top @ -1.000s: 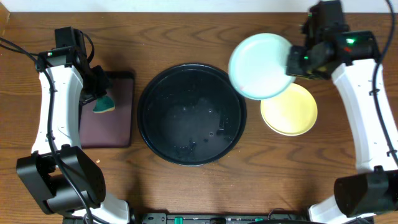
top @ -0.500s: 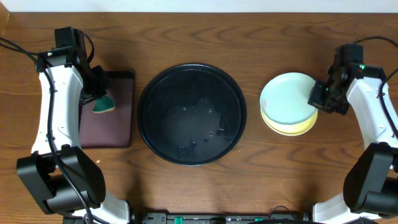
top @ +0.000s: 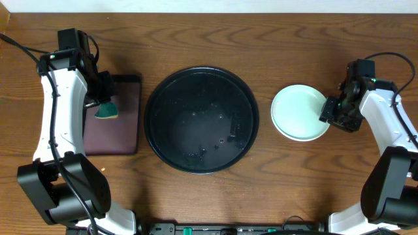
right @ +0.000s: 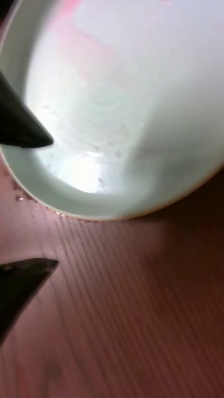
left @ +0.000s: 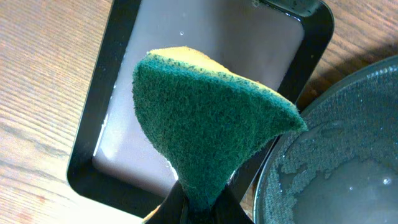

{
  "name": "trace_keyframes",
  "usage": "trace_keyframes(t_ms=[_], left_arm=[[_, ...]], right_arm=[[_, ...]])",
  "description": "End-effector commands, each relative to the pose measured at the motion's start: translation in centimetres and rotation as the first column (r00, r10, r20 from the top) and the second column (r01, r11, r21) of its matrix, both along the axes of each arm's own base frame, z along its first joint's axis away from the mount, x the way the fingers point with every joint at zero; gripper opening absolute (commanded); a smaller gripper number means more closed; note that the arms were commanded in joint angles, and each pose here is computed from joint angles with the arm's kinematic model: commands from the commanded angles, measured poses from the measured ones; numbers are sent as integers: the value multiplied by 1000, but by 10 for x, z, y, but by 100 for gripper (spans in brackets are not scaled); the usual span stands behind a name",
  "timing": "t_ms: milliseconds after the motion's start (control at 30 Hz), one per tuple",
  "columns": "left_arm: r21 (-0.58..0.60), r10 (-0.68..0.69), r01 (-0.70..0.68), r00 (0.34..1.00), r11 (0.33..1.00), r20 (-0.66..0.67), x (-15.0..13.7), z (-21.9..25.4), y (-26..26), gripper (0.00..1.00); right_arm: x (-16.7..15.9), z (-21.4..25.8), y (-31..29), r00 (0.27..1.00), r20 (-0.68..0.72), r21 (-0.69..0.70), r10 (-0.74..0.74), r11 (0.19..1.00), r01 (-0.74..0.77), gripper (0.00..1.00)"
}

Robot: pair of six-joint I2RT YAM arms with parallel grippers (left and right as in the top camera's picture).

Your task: Clean dirty plates on tray and stack at the side

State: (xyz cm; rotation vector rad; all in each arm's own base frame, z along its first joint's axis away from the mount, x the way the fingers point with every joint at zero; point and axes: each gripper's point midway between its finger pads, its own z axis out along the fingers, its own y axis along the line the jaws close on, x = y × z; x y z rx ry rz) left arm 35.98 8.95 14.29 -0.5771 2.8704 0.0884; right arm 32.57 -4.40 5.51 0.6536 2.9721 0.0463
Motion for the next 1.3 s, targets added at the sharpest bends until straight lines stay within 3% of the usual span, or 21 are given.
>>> trace_keyframes(t_ms=[0, 167, 333, 633, 667, 700, 900, 1067, 1100, 1267], left_arm=[[23, -79, 80, 996, 997, -28, -2, -4, 2, 8], [21, -150, 152, 986, 988, -73, -1, -18, 3, 7], [-1, -151, 152, 980, 988, -126, 7, -50, 4, 8], [-43, -152, 146, 961, 988, -230, 8, -103, 4, 9], [-43, -152, 146, 961, 988, -231, 8, -104, 4, 15], [-42, -152, 146, 962, 988, -226, 9, -102, 4, 29], [-10, -150, 150, 979, 989, -139, 18, -62, 5, 66], [37, -148, 149, 989, 988, -17, 14, -2, 4, 70], [48, -148, 148, 989, 988, 10, 11, 11, 3, 77], [88, -149, 139, 982, 986, 116, 4, 52, 2, 77]], right_arm=[[20, 24, 21, 992, 87, 115, 88, 988, -98, 61], [49, 70, 46, 962, 205, 148, 181, 966, -213, 72], [66, 103, 70, 919, 282, 110, 276, 942, -317, 92], [67, 109, 98, 892, 298, 105, 340, 917, -385, 95], [66, 109, 99, 893, 295, 106, 341, 917, -385, 95], [65, 108, 99, 894, 291, 108, 341, 917, -385, 95], [62, 118, 99, 890, 303, 103, 341, 917, -386, 99], [64, 155, 98, 860, 382, 71, 338, 917, -392, 99], [64, 166, 98, 849, 406, 61, 338, 917, -394, 99], [50, 226, 97, 779, 531, 4, 334, 918, -397, 99]])
